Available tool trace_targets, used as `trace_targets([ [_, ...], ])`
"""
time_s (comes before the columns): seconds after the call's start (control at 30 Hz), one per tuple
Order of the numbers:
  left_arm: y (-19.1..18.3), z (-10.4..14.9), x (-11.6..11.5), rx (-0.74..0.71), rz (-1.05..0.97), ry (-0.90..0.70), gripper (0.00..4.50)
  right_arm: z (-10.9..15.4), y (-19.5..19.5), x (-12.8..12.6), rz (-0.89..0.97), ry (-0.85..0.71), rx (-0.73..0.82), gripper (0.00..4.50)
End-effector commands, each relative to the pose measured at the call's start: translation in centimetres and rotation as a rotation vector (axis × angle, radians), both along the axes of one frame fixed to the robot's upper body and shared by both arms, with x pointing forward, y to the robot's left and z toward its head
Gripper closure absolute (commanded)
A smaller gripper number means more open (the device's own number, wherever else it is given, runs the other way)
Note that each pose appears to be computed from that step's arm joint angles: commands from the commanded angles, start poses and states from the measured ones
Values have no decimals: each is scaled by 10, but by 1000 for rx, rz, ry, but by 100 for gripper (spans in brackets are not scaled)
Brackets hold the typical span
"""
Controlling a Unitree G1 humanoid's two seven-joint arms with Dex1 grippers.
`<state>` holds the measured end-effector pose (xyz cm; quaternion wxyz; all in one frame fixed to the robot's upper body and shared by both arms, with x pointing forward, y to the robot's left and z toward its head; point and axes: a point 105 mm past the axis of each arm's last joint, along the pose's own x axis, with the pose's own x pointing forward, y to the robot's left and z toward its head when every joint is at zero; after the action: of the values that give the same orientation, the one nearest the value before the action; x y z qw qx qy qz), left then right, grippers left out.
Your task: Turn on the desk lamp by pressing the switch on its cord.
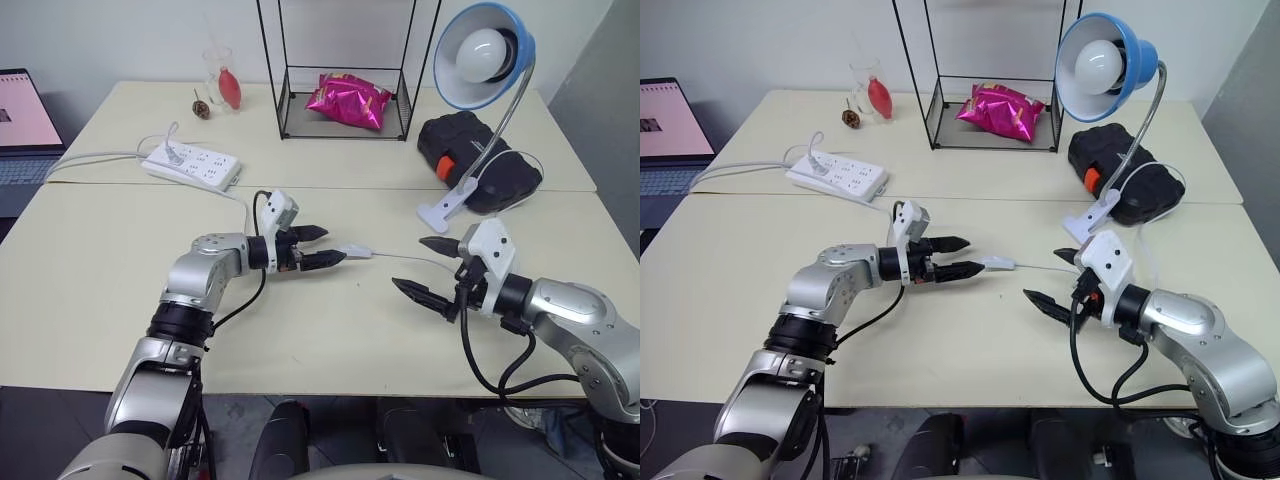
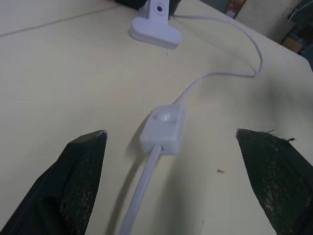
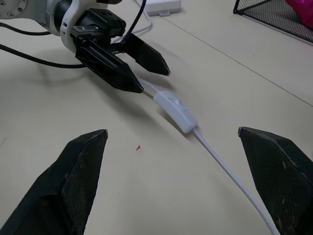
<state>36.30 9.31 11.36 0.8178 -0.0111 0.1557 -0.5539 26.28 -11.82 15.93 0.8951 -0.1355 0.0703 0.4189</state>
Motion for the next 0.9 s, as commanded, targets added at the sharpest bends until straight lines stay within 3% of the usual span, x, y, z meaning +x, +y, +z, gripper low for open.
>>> trace_targets([
  [0.03, -8, 3, 7, 14, -35, 6, 12, 10, 4, -6, 9, -46, -5, 0],
  [0.47, -21, -6, 12, 6, -87, 94, 12, 12, 4, -11, 2, -49, -14, 0],
  [0.6, -23, -10, 11, 18, -102, 96, 63, 12, 4, -12, 0, -49, -16, 0],
  [0.73, -25, -11, 11, 26, -109, 80, 167, 13, 4, -13, -1, -48, -17, 0],
  [0.9, -26, -11, 12, 34, -113, 45, 259, 13, 5, -12, 1, -47, -16, 0],
])
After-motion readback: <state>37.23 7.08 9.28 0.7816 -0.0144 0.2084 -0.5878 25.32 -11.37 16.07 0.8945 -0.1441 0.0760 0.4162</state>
